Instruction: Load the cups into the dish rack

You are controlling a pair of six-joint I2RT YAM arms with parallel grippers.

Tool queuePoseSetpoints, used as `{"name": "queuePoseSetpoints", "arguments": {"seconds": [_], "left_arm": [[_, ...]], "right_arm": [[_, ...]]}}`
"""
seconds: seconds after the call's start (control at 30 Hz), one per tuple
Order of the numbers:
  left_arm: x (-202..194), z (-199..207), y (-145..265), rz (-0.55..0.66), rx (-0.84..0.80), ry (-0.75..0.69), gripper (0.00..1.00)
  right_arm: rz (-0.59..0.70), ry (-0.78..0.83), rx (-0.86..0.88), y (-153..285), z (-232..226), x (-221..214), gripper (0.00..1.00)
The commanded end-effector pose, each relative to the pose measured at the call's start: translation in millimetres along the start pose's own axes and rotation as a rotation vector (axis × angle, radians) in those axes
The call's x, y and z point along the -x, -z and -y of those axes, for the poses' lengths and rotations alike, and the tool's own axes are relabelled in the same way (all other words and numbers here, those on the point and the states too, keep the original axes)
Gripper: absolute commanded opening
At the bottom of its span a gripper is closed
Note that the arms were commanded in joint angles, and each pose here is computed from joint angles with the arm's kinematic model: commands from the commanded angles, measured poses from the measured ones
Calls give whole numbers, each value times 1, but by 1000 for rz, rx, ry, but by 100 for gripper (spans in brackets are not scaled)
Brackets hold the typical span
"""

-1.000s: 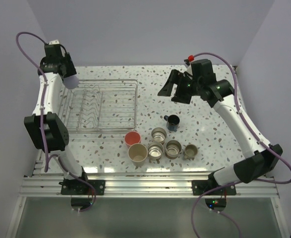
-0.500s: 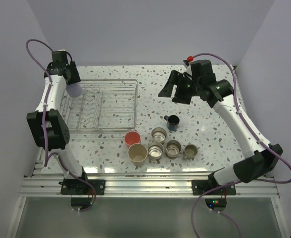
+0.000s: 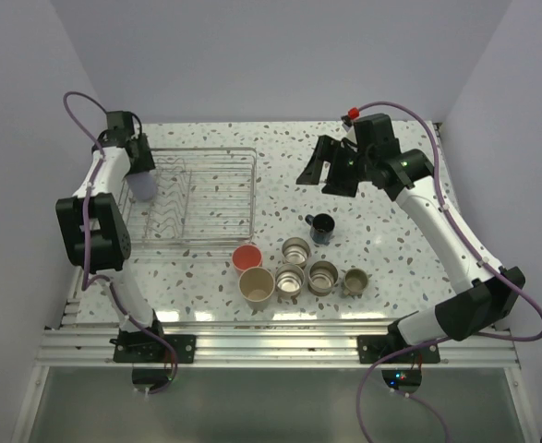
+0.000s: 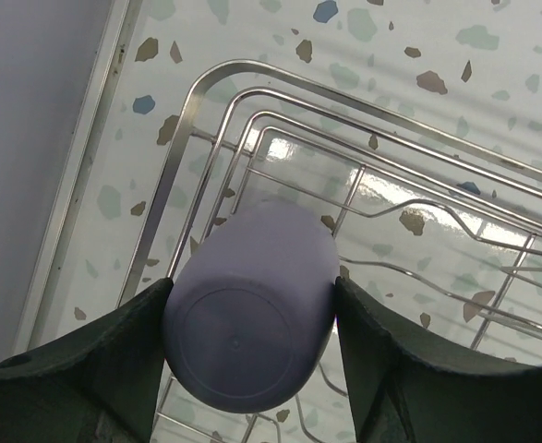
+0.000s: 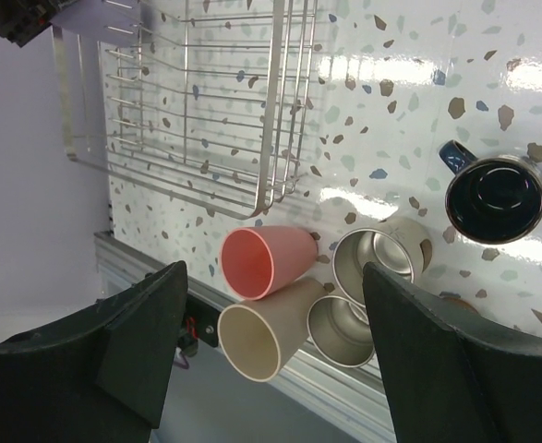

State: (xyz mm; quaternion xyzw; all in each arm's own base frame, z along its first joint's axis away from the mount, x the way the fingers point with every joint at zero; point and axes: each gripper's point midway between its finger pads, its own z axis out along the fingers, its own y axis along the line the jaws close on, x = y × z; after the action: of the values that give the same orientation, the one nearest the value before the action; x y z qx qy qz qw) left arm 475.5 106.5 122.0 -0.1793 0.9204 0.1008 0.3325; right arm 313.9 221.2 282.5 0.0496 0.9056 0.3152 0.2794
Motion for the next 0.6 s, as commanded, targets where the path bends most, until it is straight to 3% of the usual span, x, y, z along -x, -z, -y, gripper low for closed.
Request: {"name": "queuePoseSetpoints", "arguments": {"seconds": [0.0,0.2,0.3,0.43,0.47,0.57], "left_arm": [[15,2,-11,65,-14,18,0],[20,1,-21,97,2,48,1],[24,2,-23,117,-4,57,10],[28,4,-25,127,-10,65,46],[28,5,-25,128,-16,63,59],[28,10,-25,124,-41,58,79]], "right_arm": [[-5,16,-23,1,6,-1,80],[-20,18,-36,-3,9,-3,79],[-23,20,-39,-4,10,-4,79],[-31,20,-36,-6,11,-6,79],[-32,20,-35,-6,11,-6,79],[-39,24,-29,-8,10,-7,79]]}}
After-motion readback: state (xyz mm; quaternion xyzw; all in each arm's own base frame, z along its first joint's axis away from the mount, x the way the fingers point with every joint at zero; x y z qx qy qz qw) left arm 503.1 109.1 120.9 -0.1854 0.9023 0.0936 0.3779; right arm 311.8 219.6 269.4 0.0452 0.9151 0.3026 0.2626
